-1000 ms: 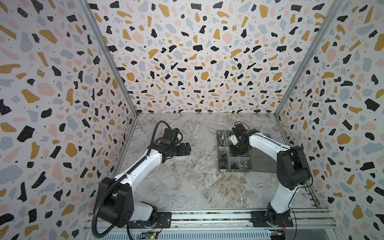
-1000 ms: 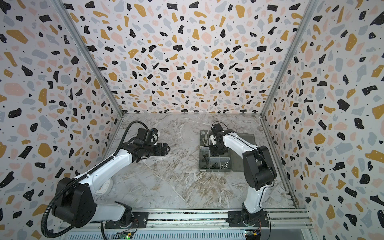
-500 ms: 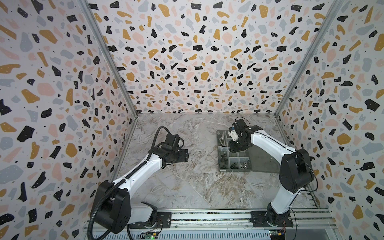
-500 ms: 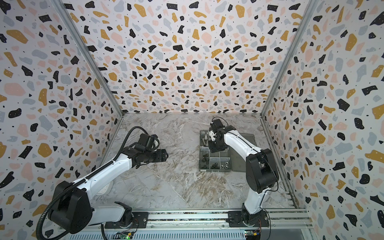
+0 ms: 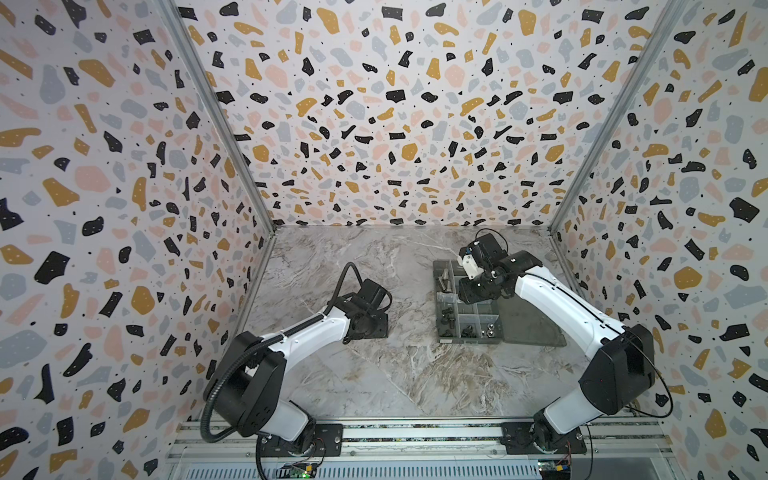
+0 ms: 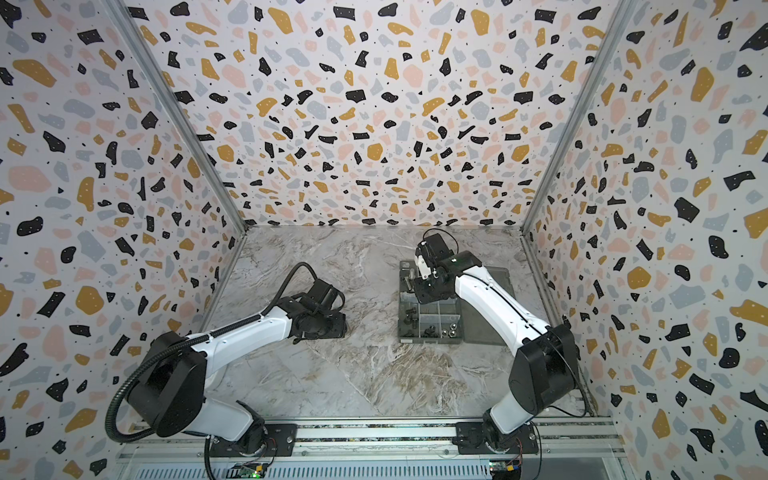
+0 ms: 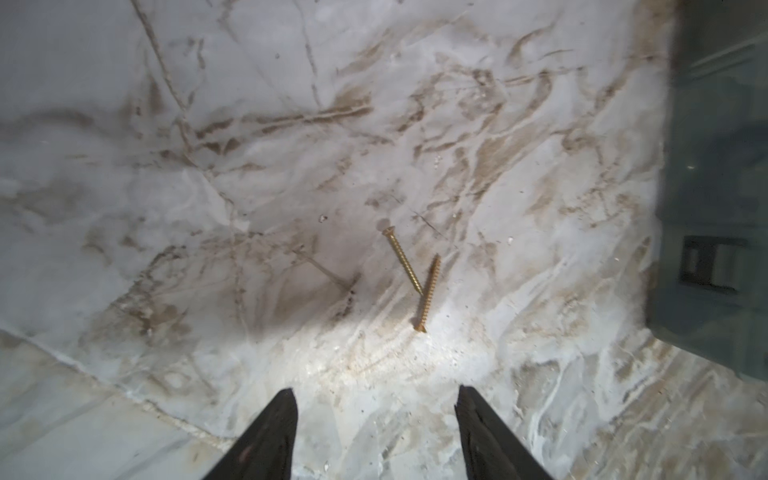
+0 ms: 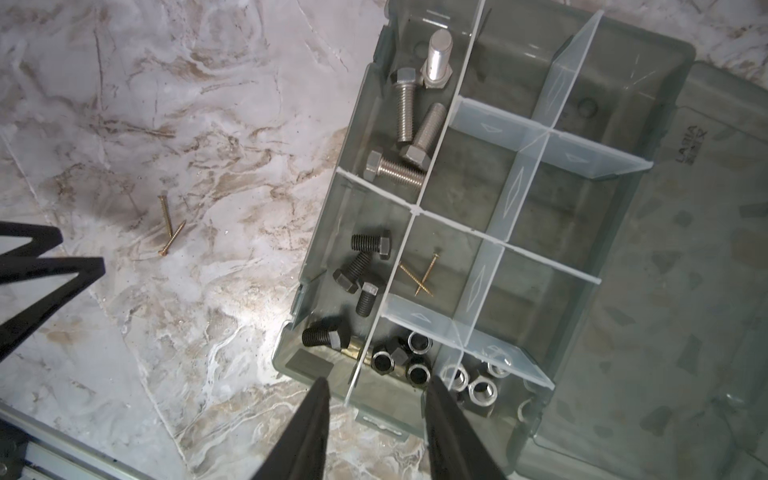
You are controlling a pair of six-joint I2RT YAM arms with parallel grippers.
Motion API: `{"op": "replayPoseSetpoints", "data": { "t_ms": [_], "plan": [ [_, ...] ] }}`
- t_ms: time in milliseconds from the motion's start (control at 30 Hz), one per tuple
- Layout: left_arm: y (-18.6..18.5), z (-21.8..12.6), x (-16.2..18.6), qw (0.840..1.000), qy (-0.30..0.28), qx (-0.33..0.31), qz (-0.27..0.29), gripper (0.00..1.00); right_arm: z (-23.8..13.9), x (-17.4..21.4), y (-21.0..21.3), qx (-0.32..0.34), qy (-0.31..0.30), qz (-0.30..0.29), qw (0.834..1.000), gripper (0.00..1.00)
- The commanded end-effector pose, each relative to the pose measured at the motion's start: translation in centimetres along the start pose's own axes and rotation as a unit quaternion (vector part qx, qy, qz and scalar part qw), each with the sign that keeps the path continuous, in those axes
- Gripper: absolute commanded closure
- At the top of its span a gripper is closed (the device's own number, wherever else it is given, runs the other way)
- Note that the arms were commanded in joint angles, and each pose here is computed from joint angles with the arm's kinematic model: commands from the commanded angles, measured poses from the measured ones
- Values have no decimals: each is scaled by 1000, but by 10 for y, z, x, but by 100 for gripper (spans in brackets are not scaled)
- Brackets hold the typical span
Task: Sort the screws and nuts into containers
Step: 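Grasp a brass screw with the left gripper while the right gripper hovers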
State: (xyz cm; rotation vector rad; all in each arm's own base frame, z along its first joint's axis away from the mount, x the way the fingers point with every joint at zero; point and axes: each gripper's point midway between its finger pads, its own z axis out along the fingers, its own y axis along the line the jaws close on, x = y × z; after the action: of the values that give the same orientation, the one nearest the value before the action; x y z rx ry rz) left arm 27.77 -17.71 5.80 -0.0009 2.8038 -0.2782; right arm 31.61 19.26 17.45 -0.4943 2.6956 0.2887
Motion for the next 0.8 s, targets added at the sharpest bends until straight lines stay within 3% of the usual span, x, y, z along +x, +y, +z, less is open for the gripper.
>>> {"op": "replayPoseSetpoints", "data": {
  "t_ms": [0,400,767],
  "plan": [
    [-1,-2,-19,999,-29,-19,-28,38,-16,13,-2,12,-1,9,1000,60],
    [-12,17,-33,999,-10,-34,-28,39,-26,26,-7,21,-19,24,999,60],
    [-17,34,-25,999,20,-37,-32,47,-26,34,-12,28,-23,25,999,60]
  ]
}}
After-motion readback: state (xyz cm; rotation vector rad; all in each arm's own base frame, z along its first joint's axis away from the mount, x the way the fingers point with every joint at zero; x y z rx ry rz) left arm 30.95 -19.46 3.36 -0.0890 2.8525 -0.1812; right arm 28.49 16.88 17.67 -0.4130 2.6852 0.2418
